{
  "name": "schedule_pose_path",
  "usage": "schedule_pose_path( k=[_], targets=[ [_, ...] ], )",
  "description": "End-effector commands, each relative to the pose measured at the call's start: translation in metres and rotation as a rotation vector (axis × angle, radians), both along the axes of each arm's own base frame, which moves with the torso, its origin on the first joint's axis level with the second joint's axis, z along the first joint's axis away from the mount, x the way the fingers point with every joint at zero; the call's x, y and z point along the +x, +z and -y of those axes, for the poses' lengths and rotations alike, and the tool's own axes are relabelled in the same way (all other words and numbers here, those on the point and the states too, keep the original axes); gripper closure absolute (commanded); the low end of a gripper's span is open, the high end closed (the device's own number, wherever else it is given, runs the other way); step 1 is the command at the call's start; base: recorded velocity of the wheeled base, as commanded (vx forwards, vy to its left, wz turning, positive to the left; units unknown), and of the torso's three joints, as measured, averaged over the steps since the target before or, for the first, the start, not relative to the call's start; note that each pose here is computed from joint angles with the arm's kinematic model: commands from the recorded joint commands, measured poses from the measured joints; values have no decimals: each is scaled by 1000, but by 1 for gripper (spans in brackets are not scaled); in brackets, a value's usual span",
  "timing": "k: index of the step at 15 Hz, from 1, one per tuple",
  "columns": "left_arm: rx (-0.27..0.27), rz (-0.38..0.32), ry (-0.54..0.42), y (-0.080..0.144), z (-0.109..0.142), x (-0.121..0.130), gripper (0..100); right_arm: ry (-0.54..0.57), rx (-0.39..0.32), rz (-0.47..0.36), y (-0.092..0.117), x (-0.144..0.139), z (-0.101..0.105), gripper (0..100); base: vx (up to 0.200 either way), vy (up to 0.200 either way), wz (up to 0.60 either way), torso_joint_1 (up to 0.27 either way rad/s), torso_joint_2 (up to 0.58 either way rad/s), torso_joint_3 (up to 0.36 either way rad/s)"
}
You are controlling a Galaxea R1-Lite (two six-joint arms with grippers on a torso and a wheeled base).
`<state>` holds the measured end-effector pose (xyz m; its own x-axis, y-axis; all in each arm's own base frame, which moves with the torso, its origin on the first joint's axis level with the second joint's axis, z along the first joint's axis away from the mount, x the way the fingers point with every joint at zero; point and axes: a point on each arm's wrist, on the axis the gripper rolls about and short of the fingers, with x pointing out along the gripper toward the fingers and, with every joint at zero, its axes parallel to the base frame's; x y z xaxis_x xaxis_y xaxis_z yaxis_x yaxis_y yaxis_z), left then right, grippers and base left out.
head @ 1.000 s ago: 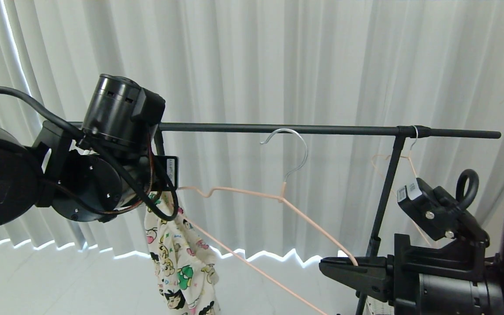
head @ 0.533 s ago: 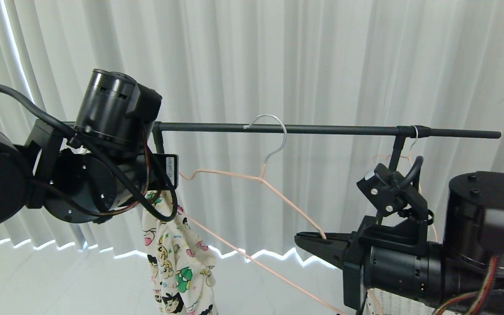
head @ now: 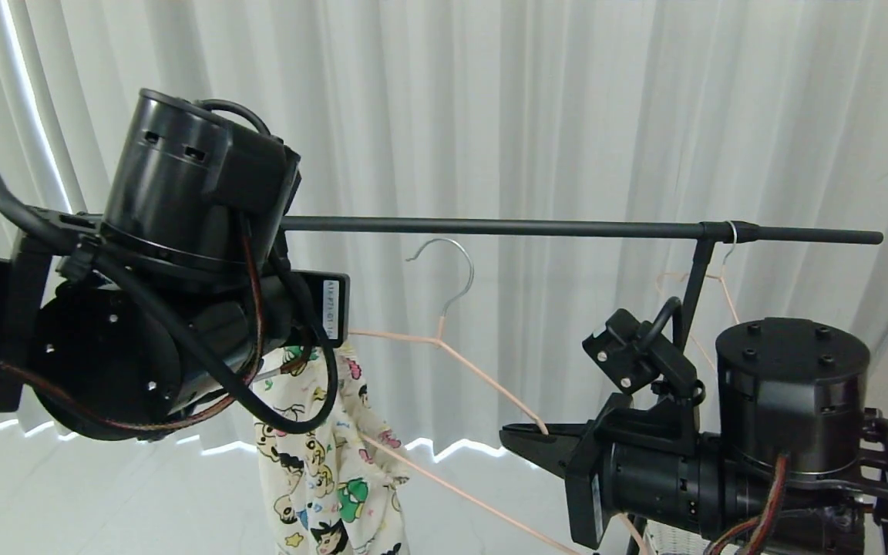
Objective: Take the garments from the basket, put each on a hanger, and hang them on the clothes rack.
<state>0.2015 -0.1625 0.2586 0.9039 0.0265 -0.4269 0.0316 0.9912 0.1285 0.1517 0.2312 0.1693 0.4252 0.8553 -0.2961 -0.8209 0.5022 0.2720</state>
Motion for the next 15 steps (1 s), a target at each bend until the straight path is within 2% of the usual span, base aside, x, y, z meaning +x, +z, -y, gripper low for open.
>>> schedule_pose_path(
  k=[1, 3, 8, 12, 15],
  targets=[
    [-29, 24, -63, 9, 12, -11, 100, 7, -7, -5, -3, 0, -3, 100, 0, 0, 0, 0, 0, 0],
    [-62, 37, -104, 15, 22, -19, 100, 13, -7, -5, -3, -1, -4, 100, 0, 0, 0, 0, 0, 0],
    [-76, 36, -221, 17, 42, -41, 100, 31, 10, 5, 2, -1, -15, 100, 0, 0, 0, 0, 0, 0],
    [-35, -1, -208, 1, 38, -41, 100, 9, 15, 20, 5, -4, -17, 100, 0, 0, 0, 0, 0, 0],
    [-36, 1, -207, 2, 38, -41, 100, -3, 55, 35, 8, -8, -20, 100, 0, 0, 0, 0, 0, 0]
  ],
)
